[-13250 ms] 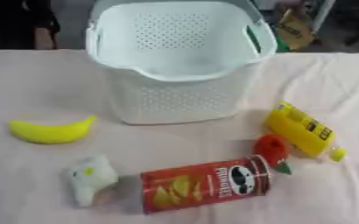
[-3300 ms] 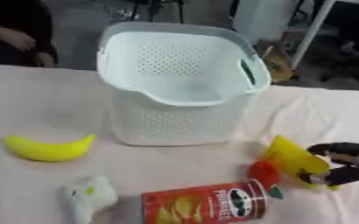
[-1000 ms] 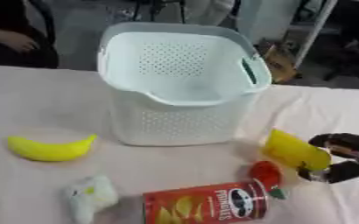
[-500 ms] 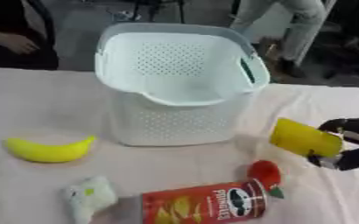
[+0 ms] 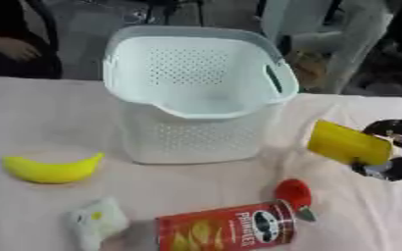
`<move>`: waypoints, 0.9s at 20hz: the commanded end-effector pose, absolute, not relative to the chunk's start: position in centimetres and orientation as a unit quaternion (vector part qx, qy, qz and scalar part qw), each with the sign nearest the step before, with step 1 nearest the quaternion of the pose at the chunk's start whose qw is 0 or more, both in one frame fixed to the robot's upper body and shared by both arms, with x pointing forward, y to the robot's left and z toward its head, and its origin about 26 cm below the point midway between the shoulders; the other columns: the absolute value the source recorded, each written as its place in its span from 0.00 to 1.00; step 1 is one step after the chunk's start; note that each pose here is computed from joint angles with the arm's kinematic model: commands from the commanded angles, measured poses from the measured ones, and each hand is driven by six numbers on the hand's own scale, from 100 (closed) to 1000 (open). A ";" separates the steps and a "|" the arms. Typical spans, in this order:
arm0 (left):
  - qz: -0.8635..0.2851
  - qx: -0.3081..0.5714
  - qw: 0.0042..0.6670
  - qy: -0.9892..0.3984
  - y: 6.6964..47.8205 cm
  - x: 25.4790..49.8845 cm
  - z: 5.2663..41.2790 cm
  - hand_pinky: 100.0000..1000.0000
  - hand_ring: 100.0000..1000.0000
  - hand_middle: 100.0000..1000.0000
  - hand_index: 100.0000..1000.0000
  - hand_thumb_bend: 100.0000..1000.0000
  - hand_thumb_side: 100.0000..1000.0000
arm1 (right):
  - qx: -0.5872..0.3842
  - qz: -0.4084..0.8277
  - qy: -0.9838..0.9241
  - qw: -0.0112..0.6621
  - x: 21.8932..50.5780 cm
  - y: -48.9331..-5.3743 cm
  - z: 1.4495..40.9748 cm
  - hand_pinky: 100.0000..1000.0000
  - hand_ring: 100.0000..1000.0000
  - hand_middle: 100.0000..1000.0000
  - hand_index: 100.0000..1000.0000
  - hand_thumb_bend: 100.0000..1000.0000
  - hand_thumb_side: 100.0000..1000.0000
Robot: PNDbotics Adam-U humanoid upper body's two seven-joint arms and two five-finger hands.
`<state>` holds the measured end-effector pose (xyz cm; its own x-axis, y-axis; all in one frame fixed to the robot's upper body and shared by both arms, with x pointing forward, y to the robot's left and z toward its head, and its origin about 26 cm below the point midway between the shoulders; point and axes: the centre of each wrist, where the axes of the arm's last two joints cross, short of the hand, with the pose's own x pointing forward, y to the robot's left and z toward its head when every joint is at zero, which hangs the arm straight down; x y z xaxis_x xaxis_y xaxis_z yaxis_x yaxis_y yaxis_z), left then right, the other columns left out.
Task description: Pick up objects on the table and place them in the box.
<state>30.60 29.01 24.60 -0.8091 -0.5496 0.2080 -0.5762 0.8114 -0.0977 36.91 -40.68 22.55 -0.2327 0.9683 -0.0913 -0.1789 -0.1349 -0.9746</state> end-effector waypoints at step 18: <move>0.055 0.296 0.059 -0.952 29.0 30.4 26.0 0.67 0.64 0.65 0.73 0.00 1.00 | -0.492 0.574 -0.521 0.397 34.4 -41.4 31.4 0.94 1.00 0.86 0.53 0.00 0.74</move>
<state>30.64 28.96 25.05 -0.8145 -0.5488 0.1882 -0.5701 0.8172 -0.0847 35.22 -40.78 28.76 -0.2246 0.9681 -0.1111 0.0012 -0.1137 -0.9935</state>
